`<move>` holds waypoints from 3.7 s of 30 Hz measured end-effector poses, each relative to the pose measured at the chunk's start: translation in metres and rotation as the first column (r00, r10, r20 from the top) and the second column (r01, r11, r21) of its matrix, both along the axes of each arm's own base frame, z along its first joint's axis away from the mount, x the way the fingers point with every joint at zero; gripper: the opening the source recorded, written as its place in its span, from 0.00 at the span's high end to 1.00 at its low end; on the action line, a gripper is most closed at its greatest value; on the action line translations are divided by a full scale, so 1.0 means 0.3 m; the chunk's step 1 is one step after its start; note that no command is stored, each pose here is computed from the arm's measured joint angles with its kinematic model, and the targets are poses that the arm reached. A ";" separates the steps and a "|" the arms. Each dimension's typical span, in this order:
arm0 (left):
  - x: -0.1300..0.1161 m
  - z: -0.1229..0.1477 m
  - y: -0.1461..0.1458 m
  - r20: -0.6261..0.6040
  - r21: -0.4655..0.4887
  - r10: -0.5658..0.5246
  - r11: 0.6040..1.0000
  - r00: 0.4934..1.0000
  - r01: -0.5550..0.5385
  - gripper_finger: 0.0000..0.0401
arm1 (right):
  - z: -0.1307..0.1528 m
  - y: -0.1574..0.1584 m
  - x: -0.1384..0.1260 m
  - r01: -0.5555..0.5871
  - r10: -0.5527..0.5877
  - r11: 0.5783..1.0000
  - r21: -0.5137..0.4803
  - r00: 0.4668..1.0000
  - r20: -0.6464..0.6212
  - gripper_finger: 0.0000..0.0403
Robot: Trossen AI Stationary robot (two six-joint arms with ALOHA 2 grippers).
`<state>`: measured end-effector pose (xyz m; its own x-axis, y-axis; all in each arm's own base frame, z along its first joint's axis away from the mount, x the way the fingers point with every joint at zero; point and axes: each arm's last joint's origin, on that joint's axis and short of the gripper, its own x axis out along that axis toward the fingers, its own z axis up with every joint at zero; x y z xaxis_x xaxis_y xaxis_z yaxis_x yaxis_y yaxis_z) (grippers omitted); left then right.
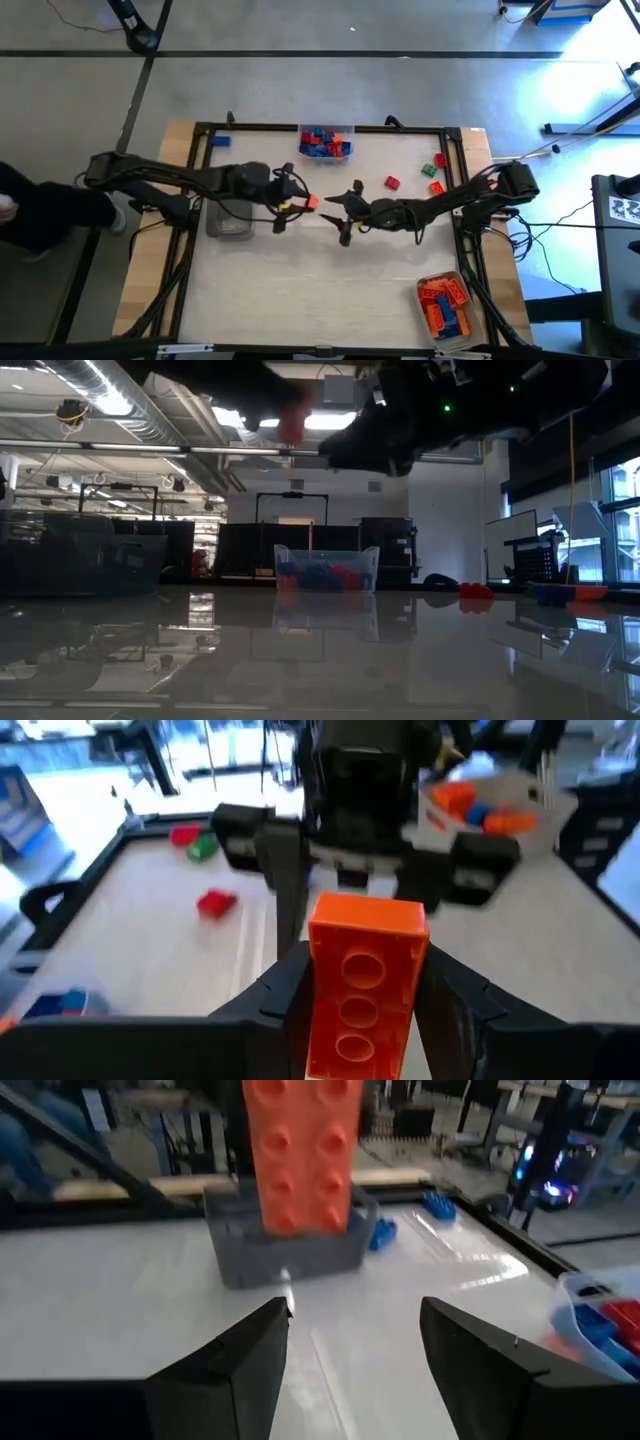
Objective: Sort blocks by size
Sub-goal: Put the orange 8 stud game piece into the gray bin, then put the blue 8 stud game piece into the gray bin
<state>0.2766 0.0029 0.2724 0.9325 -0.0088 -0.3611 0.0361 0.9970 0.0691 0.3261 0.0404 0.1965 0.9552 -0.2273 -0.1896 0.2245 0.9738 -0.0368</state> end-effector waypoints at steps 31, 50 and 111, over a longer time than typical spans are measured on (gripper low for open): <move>0.098 -0.053 -0.045 0.155 -0.057 0.043 0.998 0.987 -0.035 0.69 | 0.025 0.018 0.039 -0.135 0.136 0.991 -0.017 0.974 0.183 0.50; -0.005 -0.005 -0.027 0.026 -0.014 0.046 0.999 0.999 -0.046 0.45 | 0.110 0.095 -0.085 -0.178 0.174 0.982 -0.058 0.983 -0.063 0.67; -0.250 -0.064 0.067 -0.512 -0.044 0.344 0.905 0.787 -0.424 0.44 | 0.273 0.412 -0.619 0.247 0.171 0.648 0.721 0.875 -0.453 0.07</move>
<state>0.2015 0.0231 0.2533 0.5755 0.2221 -0.7870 -0.3632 0.9317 -0.0027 0.1403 0.1641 0.2785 0.7005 0.1567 -0.6962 0.4214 0.6964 0.5808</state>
